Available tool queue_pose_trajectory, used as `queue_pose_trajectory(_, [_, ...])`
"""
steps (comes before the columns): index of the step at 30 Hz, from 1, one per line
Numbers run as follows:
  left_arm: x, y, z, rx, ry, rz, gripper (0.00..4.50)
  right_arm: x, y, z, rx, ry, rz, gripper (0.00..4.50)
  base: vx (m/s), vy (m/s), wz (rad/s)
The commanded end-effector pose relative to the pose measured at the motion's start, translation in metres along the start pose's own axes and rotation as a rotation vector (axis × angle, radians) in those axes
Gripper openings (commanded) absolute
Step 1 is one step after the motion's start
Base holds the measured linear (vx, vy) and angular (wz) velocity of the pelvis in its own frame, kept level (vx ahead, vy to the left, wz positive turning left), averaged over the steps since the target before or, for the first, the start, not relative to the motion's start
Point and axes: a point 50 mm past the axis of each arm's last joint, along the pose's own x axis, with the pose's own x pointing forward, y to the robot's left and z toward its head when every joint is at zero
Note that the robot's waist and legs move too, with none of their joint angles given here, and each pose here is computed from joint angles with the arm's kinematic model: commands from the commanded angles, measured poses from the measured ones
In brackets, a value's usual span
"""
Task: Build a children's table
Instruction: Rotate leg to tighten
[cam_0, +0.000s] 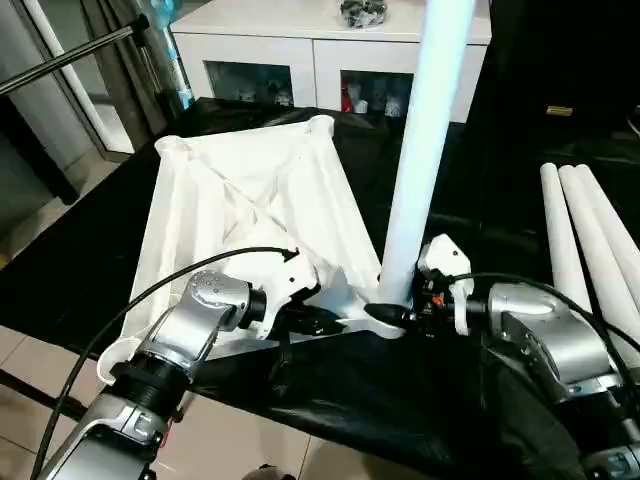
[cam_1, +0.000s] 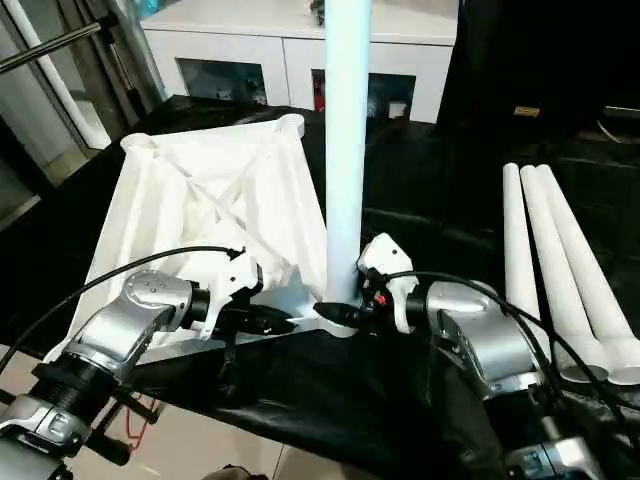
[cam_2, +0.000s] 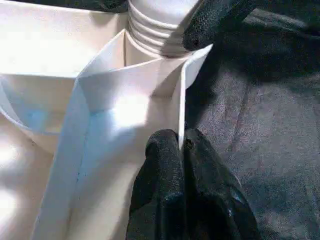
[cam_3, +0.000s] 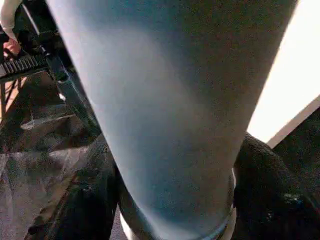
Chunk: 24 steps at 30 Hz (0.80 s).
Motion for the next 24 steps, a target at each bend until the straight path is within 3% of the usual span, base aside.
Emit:
queue_pose_trajectory(1, [0.007, 0.003, 0.014, 0.003, -0.052, 0.041, 0.0, 0.014, 0.004, -0.006, 0.051, -0.001, -0.035, 2.67, 0.0, 0.0, 0.0])
queue_pose_trajectory(6, [0.019, 0.02, 0.026, -0.064, -0.083, 0.223, 0.0, 0.028, -0.011, -0.012, 0.154, -0.008, -0.264, 2.67, 0.0, 0.0, 0.0])
queue_pose_trajectory(7, [0.028, 0.03, 0.035, -0.127, -0.1, 0.339, 0.0, 0.039, -0.017, -0.017, 0.24, 0.007, -0.38, 2.67, 0.0, 0.0, 0.0])
queue_pose_trajectory(9, [0.028, 0.03, 0.035, -0.127, -0.1, 0.339, 0.0, 0.039, -0.017, -0.017, 0.24, 0.007, -0.38, 2.67, 0.0, 0.0, 0.0])
queue_pose_trajectory(11, [0.044, 0.033, 0.048, -0.137, -0.116, 0.396, 0.0, 0.056, -0.024, -0.023, 0.314, 0.064, -0.585, 2.67, 0.0, 0.0, 0.0])
queue_pose_trajectory(12, [0.047, 0.032, 0.052, -0.126, -0.119, 0.399, 0.0, 0.061, -0.023, -0.023, 0.304, 0.067, -0.604, 2.67, 0.0, 0.0, 0.0])
queue_pose_trajectory(13, [0.048, 0.032, 0.052, -0.124, -0.119, 0.398, 0.0, 0.062, -0.023, -0.022, 0.302, 0.065, -0.603, 3.23, 0.0, 0.0, 0.0])
queue_pose_trajectory(14, [0.052, 0.03, 0.054, -0.11, -0.116, 0.389, 0.0, 0.069, -0.02, -0.019, 0.3, 0.046, -0.597, 3.37, 0.0, 0.0, 0.0])
queue_pose_trajectory(18, [0.052, 0.028, 0.053, -0.072, -0.107, 0.358, 0.0, 0.072, -0.018, -0.012, 0.318, 0.002, -0.55, 3.57, 0.0, 0.0, 0.0])
queue_pose_trajectory(22, [0.043, 0.019, 0.048, -0.029, -0.126, 0.242, 0.0, 0.058, -0.022, 0.001, 0.227, -0.046, -0.479, 4.0, 0.0, 0.0, 0.0])
queue_pose_trajectory(24, [0.039, 0.015, 0.044, -0.007, -0.122, 0.183, 0.0, 0.049, -0.022, 0.006, 0.156, -0.058, -0.393, 4.0, 0.0, 0.0, 0.0])
